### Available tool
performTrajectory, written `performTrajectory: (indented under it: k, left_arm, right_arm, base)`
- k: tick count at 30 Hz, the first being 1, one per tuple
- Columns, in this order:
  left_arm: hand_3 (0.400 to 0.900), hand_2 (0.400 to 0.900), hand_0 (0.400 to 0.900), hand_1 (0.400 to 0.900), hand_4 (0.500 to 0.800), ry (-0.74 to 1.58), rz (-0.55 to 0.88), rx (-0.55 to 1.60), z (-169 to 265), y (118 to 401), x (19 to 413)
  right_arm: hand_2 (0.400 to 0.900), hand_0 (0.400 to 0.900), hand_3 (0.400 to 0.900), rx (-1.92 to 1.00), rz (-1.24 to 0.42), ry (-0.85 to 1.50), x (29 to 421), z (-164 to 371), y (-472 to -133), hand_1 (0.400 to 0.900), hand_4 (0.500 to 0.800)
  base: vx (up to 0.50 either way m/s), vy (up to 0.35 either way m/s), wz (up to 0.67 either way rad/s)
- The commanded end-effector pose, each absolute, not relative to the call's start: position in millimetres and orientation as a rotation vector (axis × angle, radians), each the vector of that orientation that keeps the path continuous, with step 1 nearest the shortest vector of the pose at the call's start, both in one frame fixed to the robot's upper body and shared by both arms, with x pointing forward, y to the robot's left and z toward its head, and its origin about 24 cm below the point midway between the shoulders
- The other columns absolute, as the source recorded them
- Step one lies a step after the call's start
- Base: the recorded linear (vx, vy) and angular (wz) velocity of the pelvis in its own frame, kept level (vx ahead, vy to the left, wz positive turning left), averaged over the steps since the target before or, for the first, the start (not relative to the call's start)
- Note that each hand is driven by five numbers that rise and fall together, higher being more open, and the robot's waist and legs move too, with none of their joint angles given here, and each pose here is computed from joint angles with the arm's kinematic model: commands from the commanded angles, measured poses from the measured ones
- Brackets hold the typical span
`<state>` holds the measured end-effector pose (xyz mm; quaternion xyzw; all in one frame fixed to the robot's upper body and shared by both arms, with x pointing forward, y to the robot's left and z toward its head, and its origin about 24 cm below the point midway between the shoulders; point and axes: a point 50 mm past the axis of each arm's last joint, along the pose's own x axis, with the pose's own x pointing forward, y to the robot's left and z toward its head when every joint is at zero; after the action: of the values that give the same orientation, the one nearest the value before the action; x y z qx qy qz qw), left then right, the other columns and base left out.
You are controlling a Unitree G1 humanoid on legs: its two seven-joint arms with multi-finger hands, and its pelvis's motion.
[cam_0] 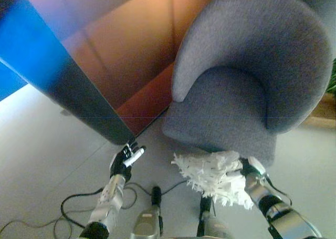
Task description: Pick up the pillow and put it on the sofa.
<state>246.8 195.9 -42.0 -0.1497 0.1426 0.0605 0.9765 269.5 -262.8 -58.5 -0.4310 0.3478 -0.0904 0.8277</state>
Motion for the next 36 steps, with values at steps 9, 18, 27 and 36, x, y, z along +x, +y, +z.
performTrajectory:
  k: [9,18,27,36]
  left_arm:
    - [0.900,0.900,0.900,0.900,0.800,-0.014,0.038,-0.307,18.9,190.4,283.3]
    - [0.900,0.900,0.900,0.900,0.800,-0.087,0.017,-0.314,38.3,183.1,296.2]
    - [0.900,0.900,0.900,0.900,0.800,-0.142,-0.001,-0.313,53.1,177.8,303.1]
    - [0.900,0.900,0.900,0.900,0.800,-0.201,-0.015,-0.321,67.1,173.1,308.5]
  right_arm:
    - [0.900,0.900,0.900,-0.997,-0.343,0.580,313.7,-1.4,-285.8,0.900,0.800]
    - [0.900,0.900,0.900,-0.990,-0.383,0.554,332.8,24.5,-290.0,0.900,0.800]
    - [0.900,0.900,0.900,-0.975,-0.369,0.537,343.3,40.2,-293.5,0.900,0.800]
    - [0.900,0.900,0.900,-0.995,-0.375,0.523,354.8,61.4,-297.0,0.900,0.800]
  base:
    - [-0.053,0.000,0.03]
    - [-0.079,0.004,0.02]
    - [-0.037,-0.001,0.04]
    - [-0.034,-0.001,0.01]
